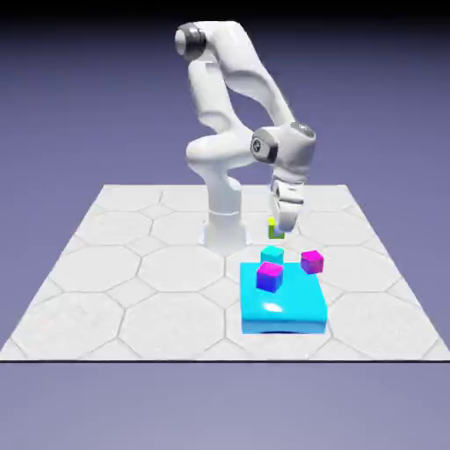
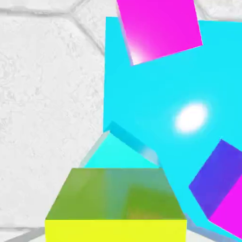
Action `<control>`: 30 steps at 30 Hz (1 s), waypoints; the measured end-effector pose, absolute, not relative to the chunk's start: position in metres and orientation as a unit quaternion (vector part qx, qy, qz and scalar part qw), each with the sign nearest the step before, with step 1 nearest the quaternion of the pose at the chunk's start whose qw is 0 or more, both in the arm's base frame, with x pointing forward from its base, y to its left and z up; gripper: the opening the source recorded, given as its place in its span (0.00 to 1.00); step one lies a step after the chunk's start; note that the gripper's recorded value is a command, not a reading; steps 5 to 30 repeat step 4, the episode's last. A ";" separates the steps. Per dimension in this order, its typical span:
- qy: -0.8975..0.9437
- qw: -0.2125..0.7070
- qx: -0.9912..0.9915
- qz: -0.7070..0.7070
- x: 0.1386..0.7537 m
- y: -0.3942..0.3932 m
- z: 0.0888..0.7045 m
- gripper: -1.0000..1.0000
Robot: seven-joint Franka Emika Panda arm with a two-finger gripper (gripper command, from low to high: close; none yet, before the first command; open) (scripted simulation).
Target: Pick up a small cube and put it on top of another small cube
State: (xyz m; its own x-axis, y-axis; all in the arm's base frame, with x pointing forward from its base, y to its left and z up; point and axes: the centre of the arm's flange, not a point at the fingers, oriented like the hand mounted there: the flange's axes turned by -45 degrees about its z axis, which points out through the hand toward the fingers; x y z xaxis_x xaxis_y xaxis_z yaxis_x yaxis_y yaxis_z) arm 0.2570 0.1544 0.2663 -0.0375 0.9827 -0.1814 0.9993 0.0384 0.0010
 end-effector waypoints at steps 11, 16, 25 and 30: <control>0.718 0.065 0.690 -0.062 0.255 0.152 0.251 1.00; 0.718 0.065 0.690 -0.062 0.255 0.152 0.251 1.00; 0.718 0.065 0.690 -0.062 0.255 0.152 0.251 1.00; 0.718 0.065 0.690 -0.062 0.255 0.152 0.251 1.00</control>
